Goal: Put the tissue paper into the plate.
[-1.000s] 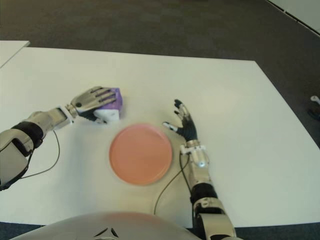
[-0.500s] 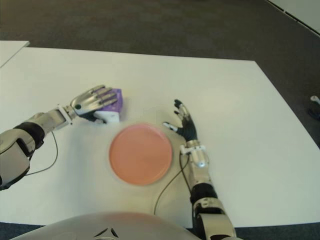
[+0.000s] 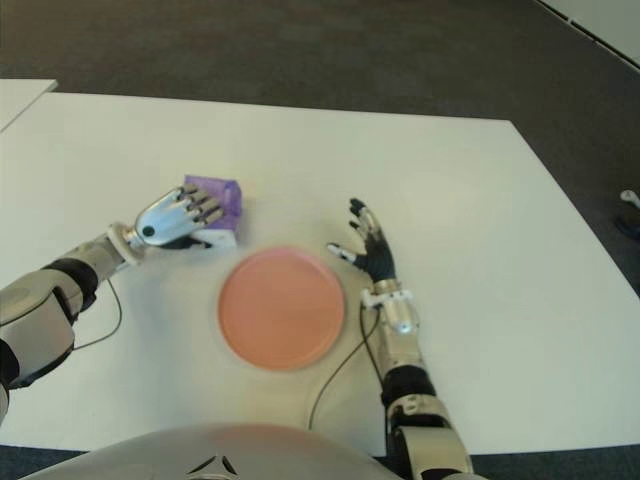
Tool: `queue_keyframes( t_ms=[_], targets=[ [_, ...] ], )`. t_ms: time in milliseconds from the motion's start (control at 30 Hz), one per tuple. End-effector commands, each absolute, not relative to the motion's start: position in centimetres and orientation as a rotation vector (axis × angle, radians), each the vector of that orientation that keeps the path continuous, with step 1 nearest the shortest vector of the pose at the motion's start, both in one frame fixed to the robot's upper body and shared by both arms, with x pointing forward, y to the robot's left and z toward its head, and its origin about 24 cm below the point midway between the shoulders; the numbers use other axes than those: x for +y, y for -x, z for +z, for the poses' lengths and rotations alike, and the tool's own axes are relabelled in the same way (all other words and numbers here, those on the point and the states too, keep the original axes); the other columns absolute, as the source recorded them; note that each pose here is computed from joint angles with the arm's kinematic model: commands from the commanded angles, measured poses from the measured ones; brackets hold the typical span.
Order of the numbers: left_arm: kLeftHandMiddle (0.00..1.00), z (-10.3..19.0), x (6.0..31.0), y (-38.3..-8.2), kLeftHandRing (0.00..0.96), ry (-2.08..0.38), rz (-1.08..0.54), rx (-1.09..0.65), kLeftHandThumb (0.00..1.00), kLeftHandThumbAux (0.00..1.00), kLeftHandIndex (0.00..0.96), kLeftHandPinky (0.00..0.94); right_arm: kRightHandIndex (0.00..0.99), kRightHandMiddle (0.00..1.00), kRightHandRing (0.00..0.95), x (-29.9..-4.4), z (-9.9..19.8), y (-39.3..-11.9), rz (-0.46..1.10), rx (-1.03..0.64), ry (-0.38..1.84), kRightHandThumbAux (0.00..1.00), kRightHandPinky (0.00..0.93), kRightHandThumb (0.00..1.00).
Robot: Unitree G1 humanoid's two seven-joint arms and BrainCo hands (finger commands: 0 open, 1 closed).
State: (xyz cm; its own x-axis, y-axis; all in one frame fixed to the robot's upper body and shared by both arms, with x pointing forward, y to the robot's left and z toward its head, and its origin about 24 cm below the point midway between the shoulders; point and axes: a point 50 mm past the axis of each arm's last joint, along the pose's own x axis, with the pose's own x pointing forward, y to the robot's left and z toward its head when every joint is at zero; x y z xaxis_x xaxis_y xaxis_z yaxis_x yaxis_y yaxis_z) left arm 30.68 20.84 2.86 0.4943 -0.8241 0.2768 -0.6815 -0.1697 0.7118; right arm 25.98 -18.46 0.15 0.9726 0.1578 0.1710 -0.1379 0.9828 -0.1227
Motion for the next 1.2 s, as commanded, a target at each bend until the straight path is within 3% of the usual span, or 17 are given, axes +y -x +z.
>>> queue_keyframes(
  t_ms=[33,1200],
  targets=[
    [0.824,1.92,20.71,-29.89,0.818,-1.904,-0.257,-1.277,0.711,0.705,0.442,0.838,0.0,0.0,0.0,-19.24,-3.87,-22.67,0.142,0.007,0.112,0.782,0.0,0.0],
    [0.878,2.1,20.28,-29.93,0.865,-1.834,-0.248,-1.286,0.697,0.71,0.439,0.857,0.0,0.0,0.0,-19.33,-3.62,-22.69,0.14,-0.011,0.106,0.817,0.0,0.0]
  ],
)
